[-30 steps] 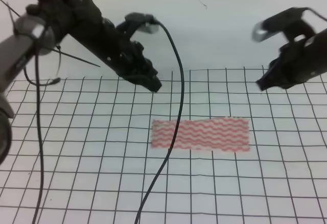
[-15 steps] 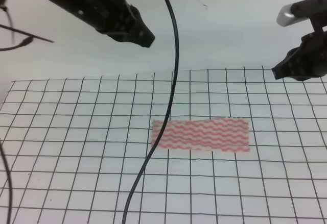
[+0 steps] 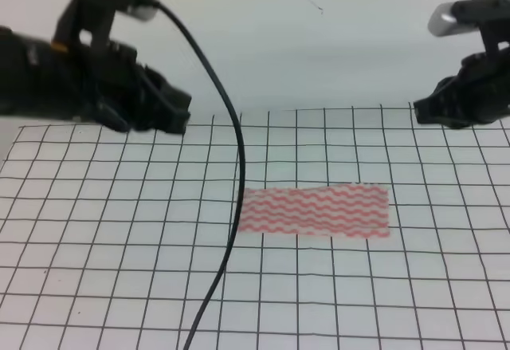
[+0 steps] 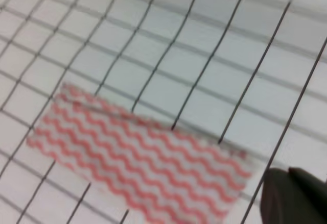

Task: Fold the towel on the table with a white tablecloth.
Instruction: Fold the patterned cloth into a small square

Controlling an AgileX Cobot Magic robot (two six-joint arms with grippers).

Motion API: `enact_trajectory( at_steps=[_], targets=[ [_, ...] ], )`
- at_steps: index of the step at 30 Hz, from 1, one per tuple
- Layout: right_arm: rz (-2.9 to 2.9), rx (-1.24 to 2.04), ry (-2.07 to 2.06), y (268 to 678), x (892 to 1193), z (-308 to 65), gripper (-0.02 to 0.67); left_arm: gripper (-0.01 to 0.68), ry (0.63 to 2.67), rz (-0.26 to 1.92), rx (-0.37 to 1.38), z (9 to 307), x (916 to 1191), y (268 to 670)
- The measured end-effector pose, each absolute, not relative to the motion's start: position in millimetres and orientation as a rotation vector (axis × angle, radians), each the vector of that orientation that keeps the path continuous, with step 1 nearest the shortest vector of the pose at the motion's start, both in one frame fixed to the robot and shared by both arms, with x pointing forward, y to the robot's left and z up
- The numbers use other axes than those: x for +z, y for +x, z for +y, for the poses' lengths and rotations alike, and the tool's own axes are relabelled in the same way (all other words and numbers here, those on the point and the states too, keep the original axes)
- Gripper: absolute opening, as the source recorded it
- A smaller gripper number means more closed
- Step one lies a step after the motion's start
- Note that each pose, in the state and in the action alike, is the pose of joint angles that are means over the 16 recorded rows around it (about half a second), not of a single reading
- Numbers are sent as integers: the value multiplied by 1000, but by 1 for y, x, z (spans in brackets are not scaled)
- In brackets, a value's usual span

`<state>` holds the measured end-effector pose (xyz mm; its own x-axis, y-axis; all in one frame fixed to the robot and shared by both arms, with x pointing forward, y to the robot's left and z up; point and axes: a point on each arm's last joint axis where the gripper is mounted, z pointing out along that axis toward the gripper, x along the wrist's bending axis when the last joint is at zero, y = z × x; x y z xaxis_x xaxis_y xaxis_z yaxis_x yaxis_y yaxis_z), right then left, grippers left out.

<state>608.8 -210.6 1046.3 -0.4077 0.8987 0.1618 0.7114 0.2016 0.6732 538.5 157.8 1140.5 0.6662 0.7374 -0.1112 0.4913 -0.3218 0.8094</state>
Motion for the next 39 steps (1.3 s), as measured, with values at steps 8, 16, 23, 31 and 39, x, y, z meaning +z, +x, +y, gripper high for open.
enact_trajectory(
  at_steps=[8, 16, 23, 31, 39],
  targets=[
    [2299, 947, 1672, 617, 1010, -207, 110, 21, 1997, 1049, 295, 156, 1101, 544],
    [2359, 870, 1817, 627, 963, -203, 205, 45, 2021, 1088, 232, 152, 1082, 554],
    [2390, 839, 1896, 631, 933, -201, 223, 51, 2027, 1093, 215, 151, 1077, 555],
    [2408, 843, 1933, 633, 917, -195, 224, 52, 2027, 1093, 212, 150, 1077, 555],
    [2417, 859, 1917, 633, 909, -184, 225, 52, 2035, 1090, 201, 150, 1077, 554]
  ],
)
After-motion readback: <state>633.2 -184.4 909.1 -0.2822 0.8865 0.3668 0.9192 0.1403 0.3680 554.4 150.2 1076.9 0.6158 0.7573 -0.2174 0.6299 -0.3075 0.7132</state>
